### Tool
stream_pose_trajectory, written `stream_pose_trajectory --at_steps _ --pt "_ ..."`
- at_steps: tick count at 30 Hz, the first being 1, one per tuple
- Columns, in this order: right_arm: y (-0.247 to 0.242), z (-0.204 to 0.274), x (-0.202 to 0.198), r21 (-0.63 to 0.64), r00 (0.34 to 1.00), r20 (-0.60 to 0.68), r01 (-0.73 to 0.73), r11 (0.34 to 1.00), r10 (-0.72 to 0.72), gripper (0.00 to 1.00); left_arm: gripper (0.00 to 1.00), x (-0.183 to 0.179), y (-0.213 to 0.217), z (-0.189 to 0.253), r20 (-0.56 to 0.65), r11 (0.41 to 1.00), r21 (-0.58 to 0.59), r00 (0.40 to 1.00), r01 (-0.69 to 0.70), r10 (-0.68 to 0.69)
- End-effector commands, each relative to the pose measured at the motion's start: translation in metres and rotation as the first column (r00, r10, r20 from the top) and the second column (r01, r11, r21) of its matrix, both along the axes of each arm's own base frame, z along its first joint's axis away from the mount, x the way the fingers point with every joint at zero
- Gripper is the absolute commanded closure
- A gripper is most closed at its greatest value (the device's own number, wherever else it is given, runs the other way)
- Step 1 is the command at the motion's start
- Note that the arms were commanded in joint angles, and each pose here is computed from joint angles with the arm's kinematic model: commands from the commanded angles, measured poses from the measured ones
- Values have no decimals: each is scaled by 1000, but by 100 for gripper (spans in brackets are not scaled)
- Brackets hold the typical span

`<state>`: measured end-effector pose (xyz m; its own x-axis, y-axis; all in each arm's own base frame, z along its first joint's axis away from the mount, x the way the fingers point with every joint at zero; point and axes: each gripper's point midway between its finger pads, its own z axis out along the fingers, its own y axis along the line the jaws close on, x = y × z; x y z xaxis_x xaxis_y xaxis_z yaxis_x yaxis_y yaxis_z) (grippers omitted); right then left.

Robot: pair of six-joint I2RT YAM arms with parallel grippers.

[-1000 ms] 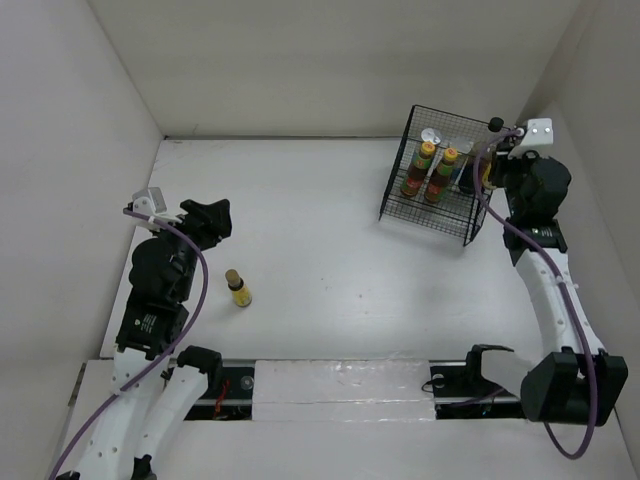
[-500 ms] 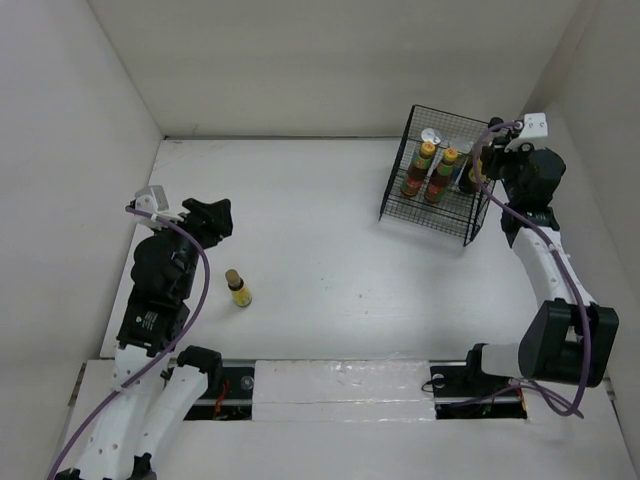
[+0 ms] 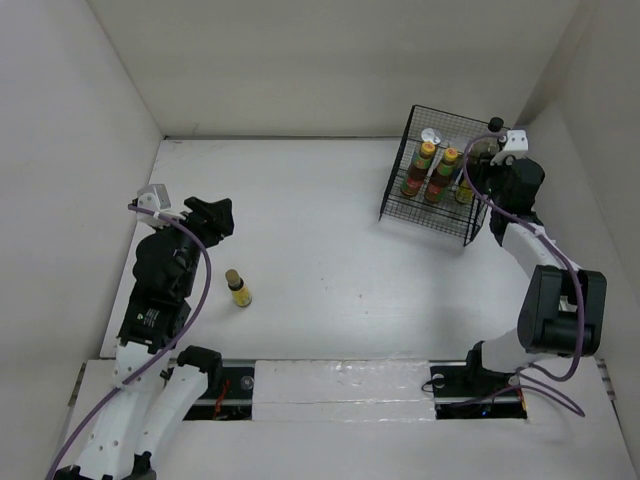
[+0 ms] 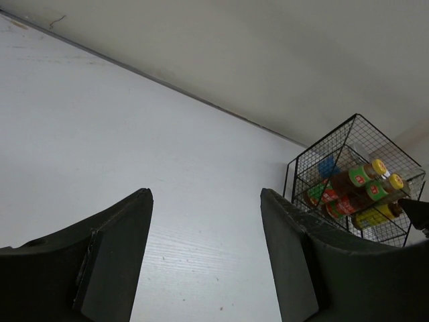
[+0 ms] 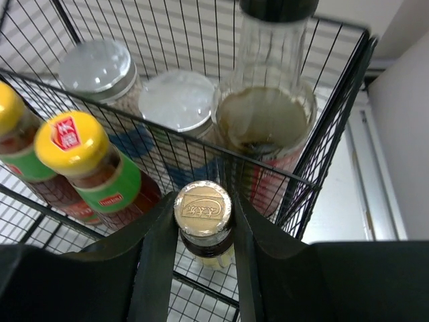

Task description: Organize the condiment bottles

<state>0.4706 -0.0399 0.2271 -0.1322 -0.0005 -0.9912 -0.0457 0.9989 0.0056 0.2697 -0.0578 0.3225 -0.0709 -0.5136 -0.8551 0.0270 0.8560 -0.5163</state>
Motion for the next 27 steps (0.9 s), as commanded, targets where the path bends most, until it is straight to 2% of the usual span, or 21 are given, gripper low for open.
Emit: stream_pose_trajectory --at_steps 1,11,15,17,20,23,25,27 --pt "2 44 9 -5 987 159 -11 1000 11 86 39 0 -1 20 61 1000 -4 998 9 -9" --pt "-2 6 14 10 998 63 10 1000 -10 76 39 1 1 20 61 1000 -4 998 0 0" --pt "-2 1 13 10 999 44 27 1000 -27 63 39 1 1 20 61 1000 -4 998 0 0" --pt "-2 7 13 9 998 50 26 1000 -27 53 39 1 1 20 61 1000 -4 998 0 0" --pt "-2 16 11 8 998 62 26 1000 -27 48 39 -1 1 22 70 1000 -6 998 0 0" --pt "0 36 4 3 995 100 26 1000 -26 35 39 -1 1 22 70 1000 -6 998 0 0" --pt "2 46 -4 -6 994 108 15 1000 -14 31 39 -1 1 22 70 1000 -6 998 0 0" --pt "9 77 -17 -24 985 173 4 1000 0 26 39 1 1 20 61 1000 -4 998 0 0"
